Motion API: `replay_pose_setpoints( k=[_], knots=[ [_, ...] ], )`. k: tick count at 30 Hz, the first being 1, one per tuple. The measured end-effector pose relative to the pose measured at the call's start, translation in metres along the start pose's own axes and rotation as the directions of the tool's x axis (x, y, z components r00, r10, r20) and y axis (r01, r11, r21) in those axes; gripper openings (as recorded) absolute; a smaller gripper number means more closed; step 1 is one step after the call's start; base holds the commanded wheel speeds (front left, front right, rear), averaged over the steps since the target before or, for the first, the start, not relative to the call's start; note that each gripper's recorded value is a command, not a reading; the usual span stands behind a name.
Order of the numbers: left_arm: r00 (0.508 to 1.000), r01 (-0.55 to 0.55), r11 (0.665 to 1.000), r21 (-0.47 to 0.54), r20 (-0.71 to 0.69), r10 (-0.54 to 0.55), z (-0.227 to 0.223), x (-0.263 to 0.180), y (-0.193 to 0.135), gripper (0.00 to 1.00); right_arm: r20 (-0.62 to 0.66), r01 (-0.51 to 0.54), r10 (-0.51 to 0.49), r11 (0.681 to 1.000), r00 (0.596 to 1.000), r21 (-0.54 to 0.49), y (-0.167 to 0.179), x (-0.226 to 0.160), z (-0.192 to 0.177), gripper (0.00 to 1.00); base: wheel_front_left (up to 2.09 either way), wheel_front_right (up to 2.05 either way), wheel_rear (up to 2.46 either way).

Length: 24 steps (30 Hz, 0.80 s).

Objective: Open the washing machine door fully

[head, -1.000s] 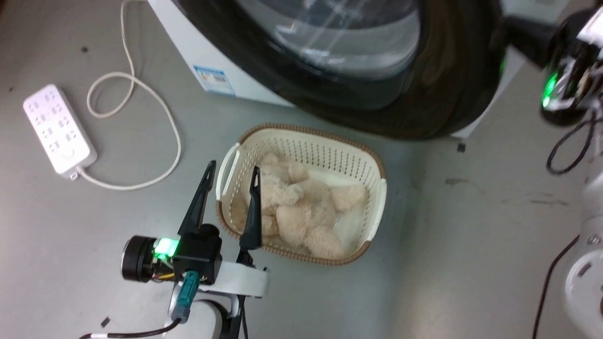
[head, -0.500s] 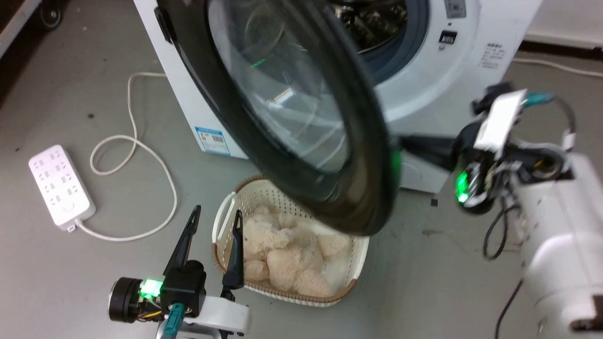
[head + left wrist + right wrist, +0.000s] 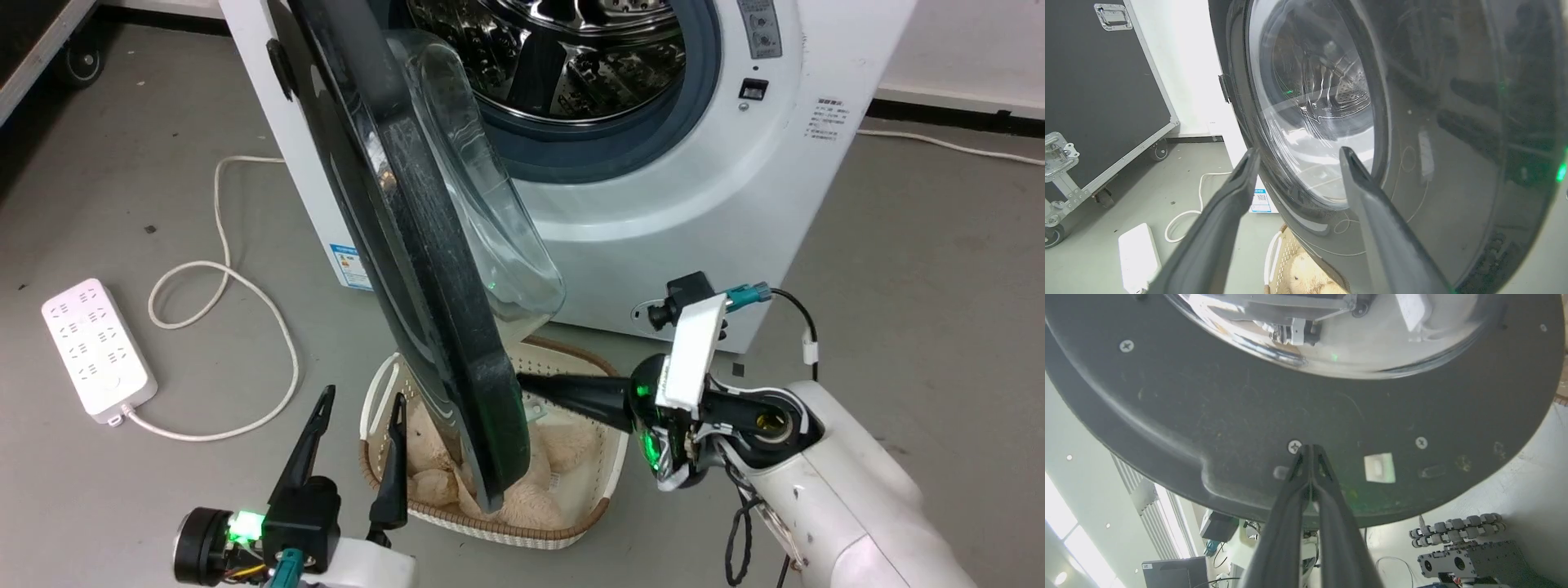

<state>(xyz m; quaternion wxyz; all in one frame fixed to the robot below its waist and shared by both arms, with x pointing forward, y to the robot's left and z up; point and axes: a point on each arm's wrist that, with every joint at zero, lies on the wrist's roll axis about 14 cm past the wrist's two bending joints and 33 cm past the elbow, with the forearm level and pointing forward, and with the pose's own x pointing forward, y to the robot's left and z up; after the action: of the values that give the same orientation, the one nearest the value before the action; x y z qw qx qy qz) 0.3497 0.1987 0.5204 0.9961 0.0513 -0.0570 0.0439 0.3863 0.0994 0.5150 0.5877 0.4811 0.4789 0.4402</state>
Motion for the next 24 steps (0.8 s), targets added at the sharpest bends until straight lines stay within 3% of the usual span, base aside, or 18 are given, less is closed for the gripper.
replay_pose_setpoints(
  k=[1,2,7,10,11,12,14,17,20,23,24],
  knots=[
    [1.0,0.0,1.0,-0.001,0.002,0.0,0.001,0.0,0.0,1.0,0.025,-0.001,0.001,1.0,1.0,-0.003,0.001,-0.001,0.003,0.31,0.0,0.0,0.0],
    [1.0,0.0,1.0,-0.003,0.005,0.0,0.001,0.0,0.0,1.0,0.052,-0.002,0.002,1.0,0.999,-0.007,0.002,-0.002,0.007,1.0,0.0,0.0,0.0],
    [0.999,0.005,1.0,-0.022,0.033,-0.004,0.01,0.001,-0.002,1.0,0.199,0.015,0.006,0.994,0.98,-0.106,0.018,-0.026,0.035,1.0,0.0,0.0,0.0],
    [0.998,0.002,1.0,-0.03,0.055,-0.001,0.017,-0.002,-0.001,1.0,0.336,0.086,-0.011,0.974,0.942,-0.209,0.022,-0.056,0.054,1.0,0.0,0.0,0.0],
    [0.998,0.0,0.999,-0.035,0.064,0.002,0.02,-0.006,0.0,1.0,0.489,0.23,-0.031,0.907,0.871,-0.352,0.025,-0.093,0.07,1.0,0.0,0.0,0.0],
    [0.998,0.001,0.999,-0.037,0.067,0.002,0.021,-0.006,-0.001,1.0,0.542,0.293,-0.029,0.865,0.84,-0.407,0.028,-0.108,0.076,1.0,0.0,0.0,0.0],
    [0.997,0.005,0.999,-0.047,0.078,-0.001,0.024,-0.005,-0.002,1.0,0.643,0.405,-0.001,0.778,0.766,-0.481,0.035,-0.138,0.088,1.0,0.0,0.0,0.0],
    [0.995,0.022,0.998,-0.054,0.101,-0.017,0.031,-0.003,-0.007,1.0,0.749,0.568,0.089,0.596,0.656,-0.568,0.051,-0.18,0.095,1.0,0.0,0.0,0.0],
    [0.993,0.03,0.998,-0.057,0.113,-0.024,0.035,-0.003,-0.009,1.0,0.802,0.697,0.215,0.404,0.557,-0.592,0.066,-0.217,0.093,1.0,0.0,0.0,0.0],
    [0.993,0.035,0.998,-0.057,0.115,-0.028,0.035,-0.004,-0.009,1.0,0.832,0.792,0.248,0.263,0.495,-0.55,0.056,-0.245,0.084,1.0,0.0,0.0,0.0],
    [0.992,0.049,0.997,-0.059,0.117,-0.042,0.036,-0.004,-0.012,1.0,0.872,0.86,0.254,0.197,0.418,-0.47,0.043,-0.268,0.073,1.0,0.0,0.0,0.0]
  ],
)
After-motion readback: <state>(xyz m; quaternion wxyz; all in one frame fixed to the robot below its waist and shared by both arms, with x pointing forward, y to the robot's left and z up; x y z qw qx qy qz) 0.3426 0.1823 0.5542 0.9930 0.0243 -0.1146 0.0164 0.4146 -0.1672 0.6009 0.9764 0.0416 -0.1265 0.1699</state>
